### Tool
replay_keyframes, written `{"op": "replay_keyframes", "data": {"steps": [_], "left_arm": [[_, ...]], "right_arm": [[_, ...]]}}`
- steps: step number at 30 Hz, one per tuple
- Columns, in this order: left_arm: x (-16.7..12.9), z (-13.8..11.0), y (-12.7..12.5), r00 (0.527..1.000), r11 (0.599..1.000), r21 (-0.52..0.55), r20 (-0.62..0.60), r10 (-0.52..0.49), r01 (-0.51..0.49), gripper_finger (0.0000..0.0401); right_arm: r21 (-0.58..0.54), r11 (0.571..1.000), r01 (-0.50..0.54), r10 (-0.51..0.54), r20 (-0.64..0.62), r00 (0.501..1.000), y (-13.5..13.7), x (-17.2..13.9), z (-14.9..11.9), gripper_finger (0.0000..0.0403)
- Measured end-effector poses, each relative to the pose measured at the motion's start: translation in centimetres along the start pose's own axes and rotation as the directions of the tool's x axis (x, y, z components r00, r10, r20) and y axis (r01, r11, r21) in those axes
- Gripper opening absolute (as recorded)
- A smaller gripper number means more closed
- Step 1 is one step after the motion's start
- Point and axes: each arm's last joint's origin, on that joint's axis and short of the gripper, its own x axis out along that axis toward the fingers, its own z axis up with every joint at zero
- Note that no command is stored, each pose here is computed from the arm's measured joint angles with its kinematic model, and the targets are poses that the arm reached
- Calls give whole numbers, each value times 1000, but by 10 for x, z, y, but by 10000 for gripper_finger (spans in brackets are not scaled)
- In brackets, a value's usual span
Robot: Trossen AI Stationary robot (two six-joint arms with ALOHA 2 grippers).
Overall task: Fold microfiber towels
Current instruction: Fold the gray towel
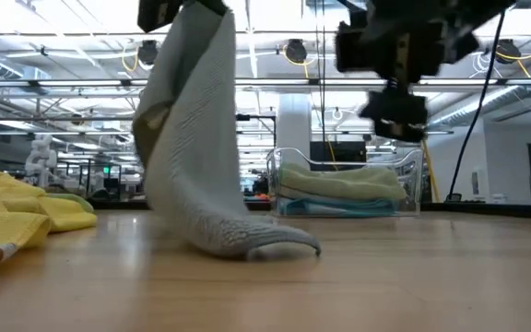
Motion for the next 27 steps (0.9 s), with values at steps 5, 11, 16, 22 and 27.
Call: {"op": "replay_keyframes", "data": {"steps": [5, 11, 16, 22, 27], "left_arm": [[-1, 8, -7, 994, 998, 9, 85, -63, 62, 4], [-4, 17, -19, 966, 986, 64, 201, -162, 152, 4], [-9, 20, -28, 941, 970, 145, 252, -227, 195, 9], [-9, 19, -28, 942, 964, 193, 248, -226, 180, 5], [-8, 19, -27, 945, 962, 210, 237, -224, 175, 6]], "right_arm": [[130, 992, -3, -17, 153, 988, -1, 2, -19, 261], [48, 988, -145, 119, 356, 927, 26, 4, -21, 260], [47, 991, -125, 95, 411, 907, 30, 7, -27, 260], [42, 999, 32, -46, 383, 923, 21, 14, -40, 260], [5, 982, 187, -179, 317, 931, 10, 21, -53, 260]]}}
